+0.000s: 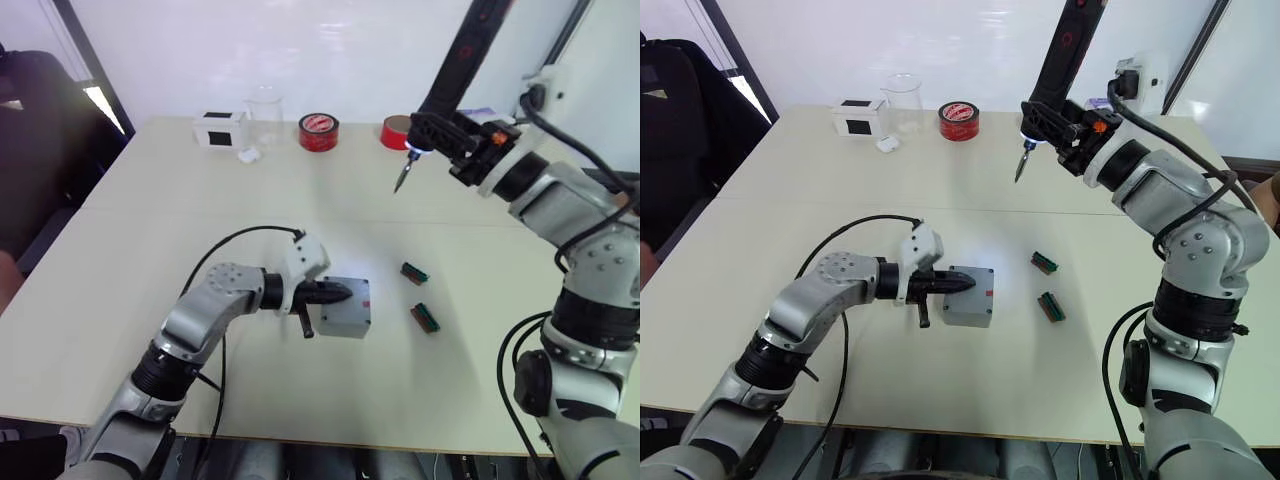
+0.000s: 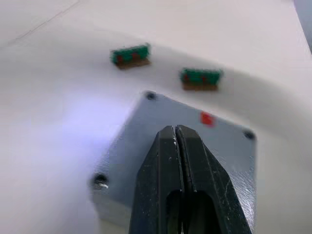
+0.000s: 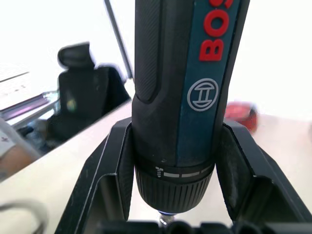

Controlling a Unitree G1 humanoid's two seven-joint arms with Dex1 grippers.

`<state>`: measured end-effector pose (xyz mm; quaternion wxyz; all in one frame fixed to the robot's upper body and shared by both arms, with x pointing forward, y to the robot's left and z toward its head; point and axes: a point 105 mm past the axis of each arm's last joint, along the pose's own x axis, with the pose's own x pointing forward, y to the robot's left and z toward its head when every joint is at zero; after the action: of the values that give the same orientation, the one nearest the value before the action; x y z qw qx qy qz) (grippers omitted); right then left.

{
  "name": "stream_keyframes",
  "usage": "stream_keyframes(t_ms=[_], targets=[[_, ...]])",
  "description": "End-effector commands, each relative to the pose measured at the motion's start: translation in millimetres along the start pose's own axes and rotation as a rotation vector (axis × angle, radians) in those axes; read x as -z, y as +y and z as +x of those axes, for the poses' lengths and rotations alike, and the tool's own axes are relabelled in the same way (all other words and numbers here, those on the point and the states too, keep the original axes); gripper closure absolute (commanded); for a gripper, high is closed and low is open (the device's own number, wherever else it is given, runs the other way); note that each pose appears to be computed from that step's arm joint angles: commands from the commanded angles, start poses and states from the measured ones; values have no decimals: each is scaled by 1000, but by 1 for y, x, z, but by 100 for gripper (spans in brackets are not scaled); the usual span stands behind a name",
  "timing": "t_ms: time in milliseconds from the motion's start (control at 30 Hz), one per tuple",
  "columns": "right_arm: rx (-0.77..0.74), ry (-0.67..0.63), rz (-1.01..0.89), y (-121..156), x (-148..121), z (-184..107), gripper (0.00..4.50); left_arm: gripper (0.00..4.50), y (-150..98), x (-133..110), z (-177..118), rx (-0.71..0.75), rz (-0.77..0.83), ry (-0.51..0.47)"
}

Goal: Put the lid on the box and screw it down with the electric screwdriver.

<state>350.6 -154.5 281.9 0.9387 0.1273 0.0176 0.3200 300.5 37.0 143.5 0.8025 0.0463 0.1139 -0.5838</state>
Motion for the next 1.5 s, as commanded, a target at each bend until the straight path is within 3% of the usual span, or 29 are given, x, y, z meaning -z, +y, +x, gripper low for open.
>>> stream_keyframes(t_ms=[33, 233, 400, 700, 1033, 1067, 1100, 1233, 1333, 1467, 1500], targets=[[96, 180, -15, -22, 1, -22, 273, 450, -5, -24, -21, 19, 25, -64], [371, 505, 106, -84, 31, -76, 273, 450, -29, -3, -42, 129, 130, 122], [466, 664, 244, -104, 59, -104, 273, 450, -42, -1, -39, 175, 167, 152], [502, 883, 357, -112, 105, -130, 273, 450, -51, -3, -39, 183, 176, 145], [567, 986, 304, -121, 125, -137, 273, 450, -47, 1, -40, 152, 182, 169], [567, 989, 300, -121, 125, -137, 171, 450, -46, 2, -41, 150, 185, 173], [564, 988, 297, -121, 125, -136, 156, 450, -44, 1, -42, 145, 184, 174], [587, 961, 264, -127, 121, -132, 14, 450, -36, 1, -46, 117, 172, 169], [560, 856, 72, -137, 95, -117, 3, 450, -23, -4, -51, 59, 103, 100], [388, 666, -272, -126, 48, -87, 3, 450, -7, -8, -69, -24, -36, 17], [345, 621, -332, -120, 40, -84, 3, 450, -5, 0, -78, -45, -54, 52]])
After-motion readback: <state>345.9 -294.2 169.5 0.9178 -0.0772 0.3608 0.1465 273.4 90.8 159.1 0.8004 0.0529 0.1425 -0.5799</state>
